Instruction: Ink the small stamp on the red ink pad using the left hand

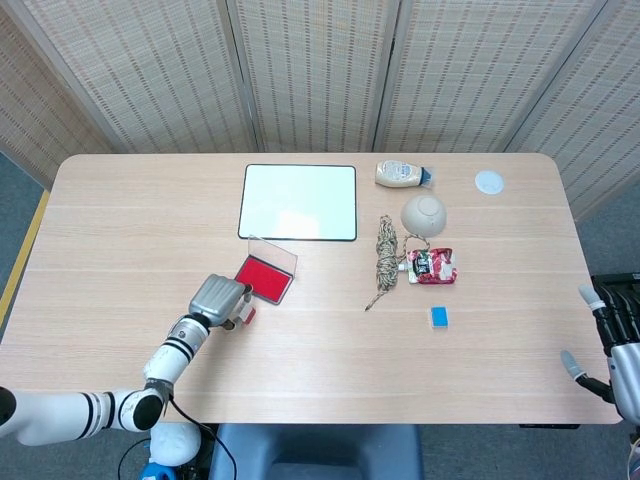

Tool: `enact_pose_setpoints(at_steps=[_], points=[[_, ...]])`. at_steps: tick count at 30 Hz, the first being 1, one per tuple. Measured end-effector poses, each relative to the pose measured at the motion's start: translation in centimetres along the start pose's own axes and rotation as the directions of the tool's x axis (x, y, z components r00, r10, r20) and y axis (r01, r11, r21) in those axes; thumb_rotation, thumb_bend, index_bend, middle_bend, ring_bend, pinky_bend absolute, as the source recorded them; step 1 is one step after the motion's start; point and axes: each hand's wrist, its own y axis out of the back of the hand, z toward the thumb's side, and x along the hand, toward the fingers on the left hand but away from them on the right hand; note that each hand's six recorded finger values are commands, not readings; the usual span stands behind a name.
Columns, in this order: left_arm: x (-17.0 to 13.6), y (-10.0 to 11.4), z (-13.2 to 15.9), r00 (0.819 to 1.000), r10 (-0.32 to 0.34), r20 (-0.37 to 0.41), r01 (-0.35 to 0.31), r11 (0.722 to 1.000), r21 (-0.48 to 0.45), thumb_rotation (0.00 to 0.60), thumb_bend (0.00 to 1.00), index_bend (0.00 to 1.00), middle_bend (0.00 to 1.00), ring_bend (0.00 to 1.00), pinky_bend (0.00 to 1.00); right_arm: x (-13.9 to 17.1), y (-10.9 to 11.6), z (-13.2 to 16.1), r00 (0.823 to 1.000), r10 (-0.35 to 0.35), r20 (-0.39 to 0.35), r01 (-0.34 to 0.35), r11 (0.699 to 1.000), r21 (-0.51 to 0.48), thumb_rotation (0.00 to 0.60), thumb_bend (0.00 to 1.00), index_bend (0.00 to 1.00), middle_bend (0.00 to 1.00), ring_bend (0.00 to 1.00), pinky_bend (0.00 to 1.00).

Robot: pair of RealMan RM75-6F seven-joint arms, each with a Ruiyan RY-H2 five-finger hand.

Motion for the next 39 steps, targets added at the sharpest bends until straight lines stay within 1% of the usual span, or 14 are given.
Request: enact_pose_setpoints(at_steps=[2,8,12,19,22,25,28,31,32,35,36,37,38,39], points=[[0.0,-0.1,0.0,1.000,-0.001,0.001,0.001,1.000,0.002,0.600,0.29,0.70,1.00,0.73,0.56,0.0,0.0,0.0,1.000,-0.001,-0.001,0.001,1.000,0.000,0.600,0.28,0.00,0.00,0.00,0.00],[0.0,-0.5,0.2,1.000,-0.026,0.011,0.026,1.000,-0.009,0.600,0.27,0.54,1.00,0.73,0.56,0.0,0.1,0.0,1.000,-0.004,0.001,0.004,1.000,-0.001,0.600,0.28,0.00,0.00,0.00,0.00],[0.0,-0.3,0.1,1.000,-0.020,0.011,0.020,1.000,-0.019,0.600,0.25,0.43,1.00,0.72,0.56,0.0,0.1,0.0,1.000,-0.003,0.002,0.003,1.000,-0.001,0.600,0.28,0.00,0.00,0.00,0.00],[-0.3,0.3,0.0,1.000,-0.006,0.003,0.006,1.000,-0.019,0.600,0.24,0.35,1.00,0.71,0.56,0.0,0.0,0.0,1.000,-0.002,0.001,0.002,1.000,0.001,0.600,0.28,0.00,0.00,0.00,0.00],[-0.6,0.5,-0.1,1.000,0.000,0.000,0.000,1.000,-0.021,0.600,0.24,0.32,0.99,0.69,0.56,0.0,0.0,0.0,1.000,-0.003,0.002,0.003,1.000,0.001,0.600,0.28,0.00,0.00,0.00,0.00],[-1.1,1.1,-0.1,1.000,0.012,0.001,-0.012,1.000,-0.022,0.600,0.23,0.27,0.95,0.65,0.56,0.0,0.0,-0.1,1.000,-0.002,0.004,0.002,1.000,0.000,0.600,0.28,0.00,0.00,0.00,0.00],[-2.3,1.8,0.0,0.999,0.033,0.008,-0.033,0.999,-0.024,0.600,0.23,0.21,0.87,0.58,0.56,0.0,0.0,-0.1,1.000,-0.001,0.004,0.001,1.000,-0.001,0.600,0.28,0.00,0.00,0.00,0.00],[-4.3,2.8,-0.2,0.997,0.072,0.019,-0.071,0.997,-0.025,0.600,0.22,0.13,0.75,0.51,0.55,0.0,0.0,-0.1,1.000,-0.001,0.004,0.001,1.000,0.000,0.600,0.28,0.00,0.00,0.00,0.00],[-5.0,3.1,-0.4,0.996,0.088,0.021,-0.087,0.996,-0.024,0.600,0.22,0.10,0.70,0.47,0.54,0.0,0.0,0.0,1.000,-0.001,0.005,0.001,1.000,0.001,0.600,0.28,0.00,0.00,0.00,0.00],[-7.7,3.7,-1.6,0.988,0.152,0.020,-0.152,0.988,-0.013,0.600,0.22,0.04,0.55,0.31,0.46,-0.1,-0.1,-0.1,1.000,0.001,0.009,-0.001,1.000,0.004,0.600,0.28,0.00,0.00,0.00,0.00],[-8.9,3.8,-2.3,0.983,0.182,0.016,-0.182,0.983,-0.010,0.600,0.22,0.02,0.48,0.25,0.42,-0.1,-0.2,-0.1,1.000,0.002,0.010,-0.002,1.000,0.006,0.600,0.28,0.00,0.00,0.00,0.00],[-10.0,3.8,-2.9,0.978,0.207,0.010,-0.206,0.978,-0.009,0.600,0.22,0.01,0.43,0.21,0.39,-0.1,-0.3,0.0,1.000,0.004,0.012,-0.004,1.000,0.009,0.600,0.28,0.00,0.00,0.00,0.00],[-11.1,3.7,-3.6,0.973,0.232,0.002,-0.232,0.973,-0.011,0.600,0.22,0.00,0.35,0.14,0.33,-0.1,-0.4,0.0,1.000,0.007,0.013,-0.007,1.000,0.012,0.600,0.28,0.00,0.00,0.00,0.00],[-12.7,3.4,-4.6,0.963,0.268,-0.014,-0.268,0.963,-0.017,0.600,0.22,0.00,0.29,0.09,0.29,-0.2,-0.5,0.0,1.000,0.010,0.015,-0.010,1.000,0.016,0.600,0.28,0.00,0.00,0.00,0.00]])
